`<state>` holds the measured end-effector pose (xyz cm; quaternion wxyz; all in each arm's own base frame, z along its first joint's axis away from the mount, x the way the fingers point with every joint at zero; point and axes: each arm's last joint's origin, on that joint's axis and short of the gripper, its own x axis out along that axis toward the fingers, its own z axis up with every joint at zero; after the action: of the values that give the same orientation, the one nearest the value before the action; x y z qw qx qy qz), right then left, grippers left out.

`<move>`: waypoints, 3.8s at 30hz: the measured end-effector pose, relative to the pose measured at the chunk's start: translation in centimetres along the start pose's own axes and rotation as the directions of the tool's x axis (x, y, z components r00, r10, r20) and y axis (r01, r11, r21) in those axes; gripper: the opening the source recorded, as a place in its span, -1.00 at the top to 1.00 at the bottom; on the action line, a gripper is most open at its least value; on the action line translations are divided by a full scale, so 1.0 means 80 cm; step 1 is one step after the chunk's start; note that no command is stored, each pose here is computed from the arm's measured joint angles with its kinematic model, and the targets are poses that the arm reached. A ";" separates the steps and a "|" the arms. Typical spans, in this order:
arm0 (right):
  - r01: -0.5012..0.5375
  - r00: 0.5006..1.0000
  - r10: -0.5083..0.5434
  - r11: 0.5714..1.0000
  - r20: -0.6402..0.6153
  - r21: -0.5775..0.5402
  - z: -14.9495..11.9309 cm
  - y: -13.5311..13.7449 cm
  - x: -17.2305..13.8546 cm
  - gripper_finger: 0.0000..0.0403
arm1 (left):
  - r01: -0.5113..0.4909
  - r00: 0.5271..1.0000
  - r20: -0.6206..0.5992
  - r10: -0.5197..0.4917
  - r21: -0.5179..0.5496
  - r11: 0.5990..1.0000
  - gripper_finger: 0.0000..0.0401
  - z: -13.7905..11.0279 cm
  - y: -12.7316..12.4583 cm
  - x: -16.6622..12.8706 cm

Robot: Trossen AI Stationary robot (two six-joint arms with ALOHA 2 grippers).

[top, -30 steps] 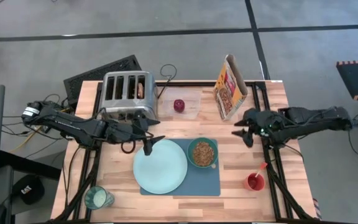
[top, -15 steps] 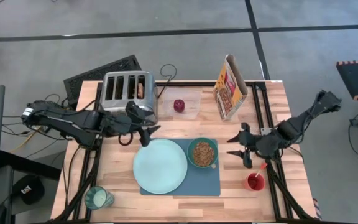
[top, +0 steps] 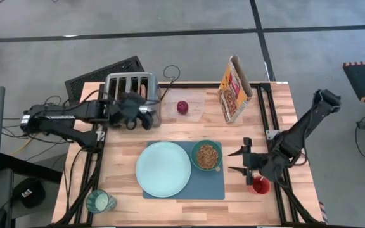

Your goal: Arrange a breakfast setting

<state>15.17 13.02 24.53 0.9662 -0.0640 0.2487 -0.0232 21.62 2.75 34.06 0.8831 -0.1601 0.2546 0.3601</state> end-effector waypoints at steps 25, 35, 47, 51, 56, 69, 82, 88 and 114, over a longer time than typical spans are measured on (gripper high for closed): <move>0.251 0.967 -0.245 0.961 0.065 -0.116 -0.008 0.024 0.043 -0.24 | -0.238 0.957 -0.204 0.207 -0.137 0.962 -0.53 0.019 0.085 0.074; 0.250 0.968 -0.244 0.961 0.064 -0.116 -0.008 0.024 0.043 -0.24 | -0.296 0.932 -0.245 0.267 -0.089 0.951 -0.20 0.013 0.082 0.100; 0.250 0.968 -0.244 0.962 0.064 -0.111 -0.008 0.024 0.043 -0.24 | -0.272 0.942 -0.229 0.245 -0.097 0.957 0.32 0.016 0.084 0.091; 0.250 0.968 -0.244 0.962 0.064 -0.110 -0.008 0.024 0.043 -0.24 | -0.298 0.937 -0.216 0.273 -0.092 0.950 0.38 0.016 0.084 0.091; 0.250 0.968 -0.244 0.963 0.065 -0.100 -0.008 0.024 0.043 -0.24 | -0.321 0.929 -0.224 0.295 -0.085 0.943 0.39 0.013 0.085 0.097; 0.248 0.968 -0.243 0.965 0.065 -0.089 -0.008 0.024 0.042 -0.24 | -0.318 0.926 -0.233 0.296 -0.060 0.946 0.73 0.011 0.083 0.103; 0.248 0.968 -0.243 0.965 0.065 -0.083 -0.008 0.024 0.042 -0.24 | -0.276 0.948 -0.169 0.270 -0.017 0.961 0.88 0.034 0.066 0.082; 0.248 0.968 -0.243 0.965 0.065 -0.083 -0.008 0.024 0.042 -0.24 | -0.259 0.957 -0.126 0.260 0.025 0.966 0.90 0.057 0.051 0.055; 0.242 0.968 -0.237 0.969 0.078 -0.058 -0.005 0.025 0.043 -0.24 | 0.110 0.994 -0.053 -0.098 0.338 0.935 0.92 0.030 -0.072 -0.035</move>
<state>17.98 14.68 22.27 0.9618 -0.1267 0.2054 -0.1291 24.83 -1.63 38.16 0.9107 -0.0246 0.3195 0.2604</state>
